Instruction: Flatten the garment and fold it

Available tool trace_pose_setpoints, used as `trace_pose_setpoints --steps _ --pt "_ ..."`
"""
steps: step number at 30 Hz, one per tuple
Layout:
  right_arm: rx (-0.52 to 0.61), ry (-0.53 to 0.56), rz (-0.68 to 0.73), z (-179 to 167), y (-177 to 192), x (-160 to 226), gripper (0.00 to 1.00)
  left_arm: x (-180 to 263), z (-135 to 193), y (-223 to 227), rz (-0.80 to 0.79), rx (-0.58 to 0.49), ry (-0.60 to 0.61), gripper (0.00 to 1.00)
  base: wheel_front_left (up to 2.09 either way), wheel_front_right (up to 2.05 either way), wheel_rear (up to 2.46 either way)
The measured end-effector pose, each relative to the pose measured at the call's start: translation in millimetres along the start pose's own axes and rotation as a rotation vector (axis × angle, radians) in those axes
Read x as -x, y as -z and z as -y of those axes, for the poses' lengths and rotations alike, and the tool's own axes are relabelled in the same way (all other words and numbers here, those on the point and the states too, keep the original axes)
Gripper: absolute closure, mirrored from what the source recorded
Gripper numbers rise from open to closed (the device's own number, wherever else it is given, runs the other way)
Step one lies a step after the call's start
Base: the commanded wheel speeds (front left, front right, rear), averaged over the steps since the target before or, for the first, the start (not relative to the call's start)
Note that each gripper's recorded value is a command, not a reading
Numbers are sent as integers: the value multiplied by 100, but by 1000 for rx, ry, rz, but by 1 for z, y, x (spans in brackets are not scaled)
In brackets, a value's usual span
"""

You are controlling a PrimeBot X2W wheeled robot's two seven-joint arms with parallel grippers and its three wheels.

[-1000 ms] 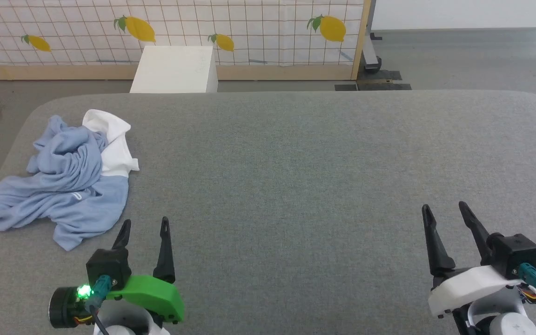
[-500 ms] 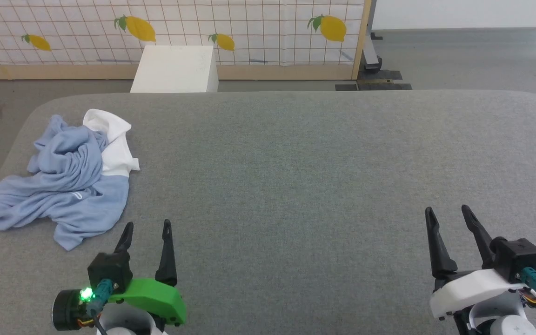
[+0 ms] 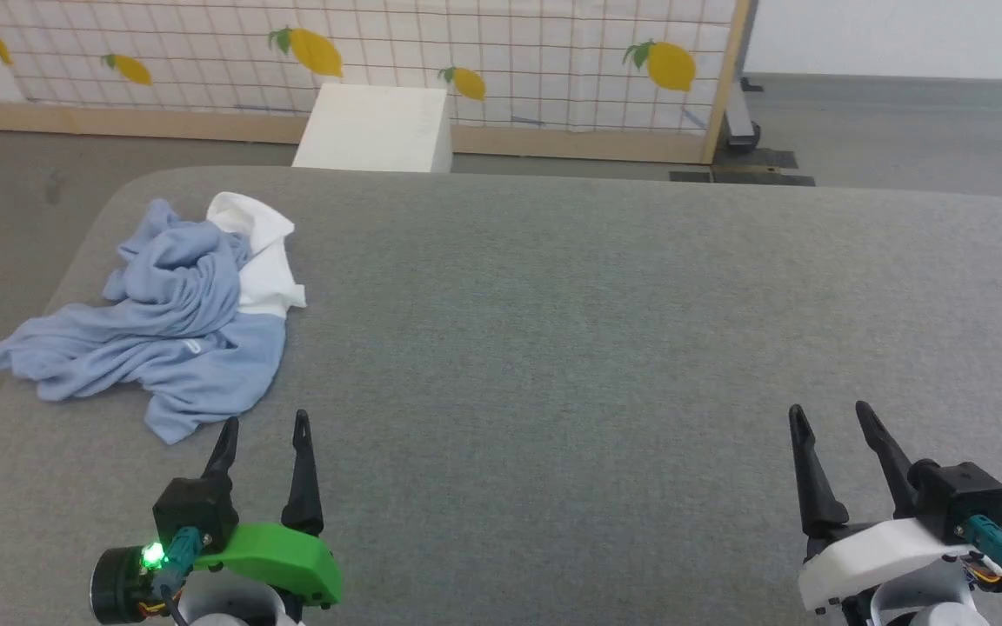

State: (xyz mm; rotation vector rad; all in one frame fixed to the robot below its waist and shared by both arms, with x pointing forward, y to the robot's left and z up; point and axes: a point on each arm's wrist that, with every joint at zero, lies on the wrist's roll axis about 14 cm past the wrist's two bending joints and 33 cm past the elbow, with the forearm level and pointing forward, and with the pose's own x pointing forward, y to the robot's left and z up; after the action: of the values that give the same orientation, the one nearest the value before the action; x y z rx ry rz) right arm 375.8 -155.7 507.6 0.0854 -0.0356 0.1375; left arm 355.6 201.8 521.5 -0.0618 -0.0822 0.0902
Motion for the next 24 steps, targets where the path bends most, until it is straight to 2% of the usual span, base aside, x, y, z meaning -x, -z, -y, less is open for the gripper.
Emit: trace_pose_setpoints --steps 24 --pt "-47 -323 -29 -111 18 -37 0 78 -102 -3 31 11 -345 0 0 0 0"
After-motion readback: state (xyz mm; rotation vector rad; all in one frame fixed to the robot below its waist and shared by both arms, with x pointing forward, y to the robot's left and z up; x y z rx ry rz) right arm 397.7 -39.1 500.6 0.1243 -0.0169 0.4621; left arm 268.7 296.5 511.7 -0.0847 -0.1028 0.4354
